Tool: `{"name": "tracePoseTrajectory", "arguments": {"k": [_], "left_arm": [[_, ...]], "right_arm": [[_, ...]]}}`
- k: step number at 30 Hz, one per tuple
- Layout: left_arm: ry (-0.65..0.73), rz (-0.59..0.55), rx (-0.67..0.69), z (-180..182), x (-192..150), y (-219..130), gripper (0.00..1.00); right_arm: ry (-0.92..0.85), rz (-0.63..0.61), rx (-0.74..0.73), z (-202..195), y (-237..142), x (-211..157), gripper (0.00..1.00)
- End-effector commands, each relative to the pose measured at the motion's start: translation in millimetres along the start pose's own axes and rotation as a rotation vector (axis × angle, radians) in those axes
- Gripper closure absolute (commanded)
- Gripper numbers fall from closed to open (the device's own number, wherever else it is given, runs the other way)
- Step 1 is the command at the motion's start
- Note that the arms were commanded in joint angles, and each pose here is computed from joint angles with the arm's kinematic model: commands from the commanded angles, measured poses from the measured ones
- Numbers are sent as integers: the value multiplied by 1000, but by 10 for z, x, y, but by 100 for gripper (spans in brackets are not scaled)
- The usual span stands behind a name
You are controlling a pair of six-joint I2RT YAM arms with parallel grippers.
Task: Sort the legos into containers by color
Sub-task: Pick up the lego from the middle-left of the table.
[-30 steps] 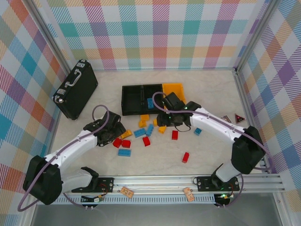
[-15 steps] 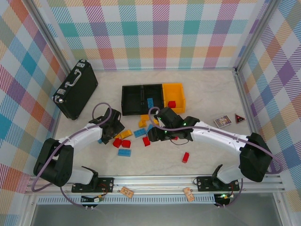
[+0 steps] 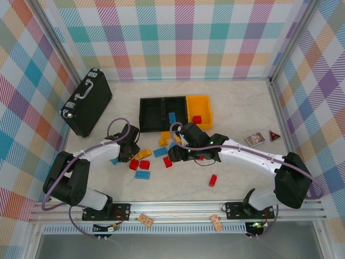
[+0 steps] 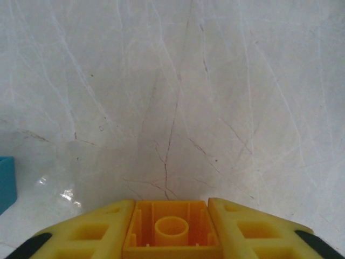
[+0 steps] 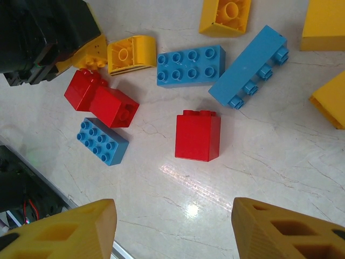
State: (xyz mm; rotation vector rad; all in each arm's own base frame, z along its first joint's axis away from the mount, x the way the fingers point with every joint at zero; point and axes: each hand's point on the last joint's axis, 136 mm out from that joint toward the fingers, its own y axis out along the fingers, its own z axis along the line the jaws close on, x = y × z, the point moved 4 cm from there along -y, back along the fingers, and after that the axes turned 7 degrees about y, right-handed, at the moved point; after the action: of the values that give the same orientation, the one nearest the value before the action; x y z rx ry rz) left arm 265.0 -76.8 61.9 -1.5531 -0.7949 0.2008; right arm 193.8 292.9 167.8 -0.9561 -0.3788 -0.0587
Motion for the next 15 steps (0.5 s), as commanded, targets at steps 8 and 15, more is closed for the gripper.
{"name": "tracePoseTrajectory", "arguments": {"k": [8,15], "left_arm": [[113,-79,-98,-414,408,-434,70],[220,-104,-170,-841,664,-629,71]], "right_arm": [[-9,-41,12,30,-51,51,41],[7,-66,-28,-27,-57,85,41]]}}
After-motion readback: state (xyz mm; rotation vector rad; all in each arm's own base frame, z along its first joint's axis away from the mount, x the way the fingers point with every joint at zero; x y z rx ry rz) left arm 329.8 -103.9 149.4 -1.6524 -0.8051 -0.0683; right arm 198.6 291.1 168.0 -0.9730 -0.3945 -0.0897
